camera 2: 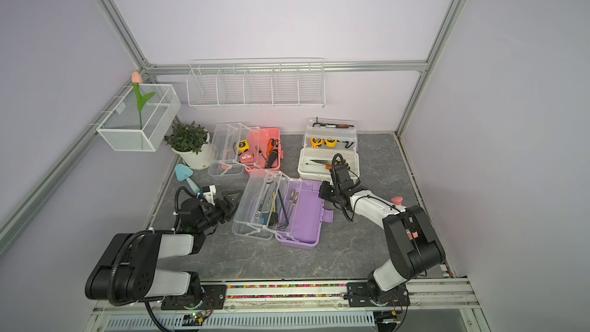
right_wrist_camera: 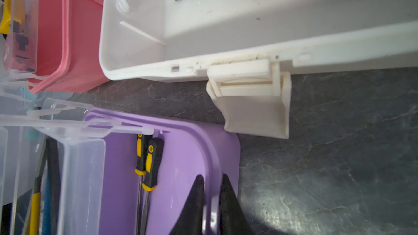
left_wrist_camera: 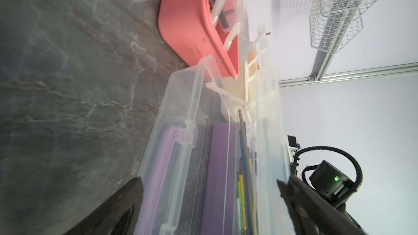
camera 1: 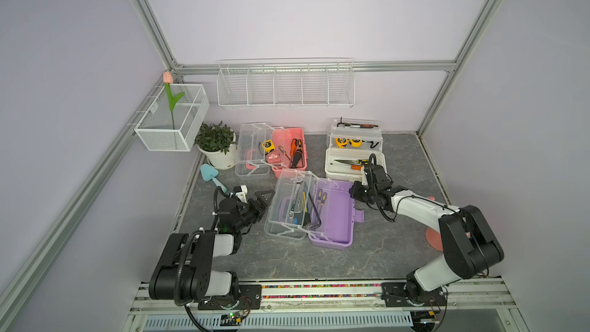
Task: Close toolboxes
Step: Adjust the toolbox at the center of the board.
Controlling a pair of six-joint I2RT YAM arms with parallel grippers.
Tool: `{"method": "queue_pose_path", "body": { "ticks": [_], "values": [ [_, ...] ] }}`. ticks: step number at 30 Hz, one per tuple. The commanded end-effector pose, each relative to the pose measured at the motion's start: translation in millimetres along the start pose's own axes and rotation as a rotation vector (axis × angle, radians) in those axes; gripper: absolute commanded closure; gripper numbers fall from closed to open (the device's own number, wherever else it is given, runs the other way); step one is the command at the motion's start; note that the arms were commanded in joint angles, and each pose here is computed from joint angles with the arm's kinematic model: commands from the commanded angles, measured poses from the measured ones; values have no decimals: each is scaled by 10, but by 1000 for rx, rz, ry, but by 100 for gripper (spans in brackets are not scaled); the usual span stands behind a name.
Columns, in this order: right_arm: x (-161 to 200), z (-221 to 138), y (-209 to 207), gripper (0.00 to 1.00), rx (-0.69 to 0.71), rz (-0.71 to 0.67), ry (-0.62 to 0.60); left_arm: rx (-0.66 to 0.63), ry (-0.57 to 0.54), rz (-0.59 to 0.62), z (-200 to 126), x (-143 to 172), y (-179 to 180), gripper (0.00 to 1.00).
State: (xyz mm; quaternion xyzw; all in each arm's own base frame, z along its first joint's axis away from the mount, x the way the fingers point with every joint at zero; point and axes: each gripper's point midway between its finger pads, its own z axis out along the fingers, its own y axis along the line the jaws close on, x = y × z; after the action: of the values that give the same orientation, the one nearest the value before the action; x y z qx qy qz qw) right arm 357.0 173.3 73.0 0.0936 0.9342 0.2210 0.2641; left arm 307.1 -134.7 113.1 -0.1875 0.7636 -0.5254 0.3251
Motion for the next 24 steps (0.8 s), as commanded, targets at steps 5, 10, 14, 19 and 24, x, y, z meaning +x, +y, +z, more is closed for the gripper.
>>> {"method": "queue_pose_path", "body": {
  "ticks": [5, 10, 14, 19, 24],
  "values": [
    [-105, -51, -134, 79, 132, -115, 37, -40, -27, 109, -177, -27, -220, 0],
    [-247, -1, -103, 83, 170, -196, 68, -132, -57, 119, -278, -51, -117, 0],
    [-202, 54, -104, 83, 164, -191, 93, -204, -82, 95, -344, -124, 6, 1],
    [-165, 183, -117, 92, 151, -252, 114, -251, -89, 67, -454, -187, 116, 1],
    [-265, 241, -257, 93, 233, -408, 137, -316, -39, 82, -534, -72, 220, 4]
  ]
}}
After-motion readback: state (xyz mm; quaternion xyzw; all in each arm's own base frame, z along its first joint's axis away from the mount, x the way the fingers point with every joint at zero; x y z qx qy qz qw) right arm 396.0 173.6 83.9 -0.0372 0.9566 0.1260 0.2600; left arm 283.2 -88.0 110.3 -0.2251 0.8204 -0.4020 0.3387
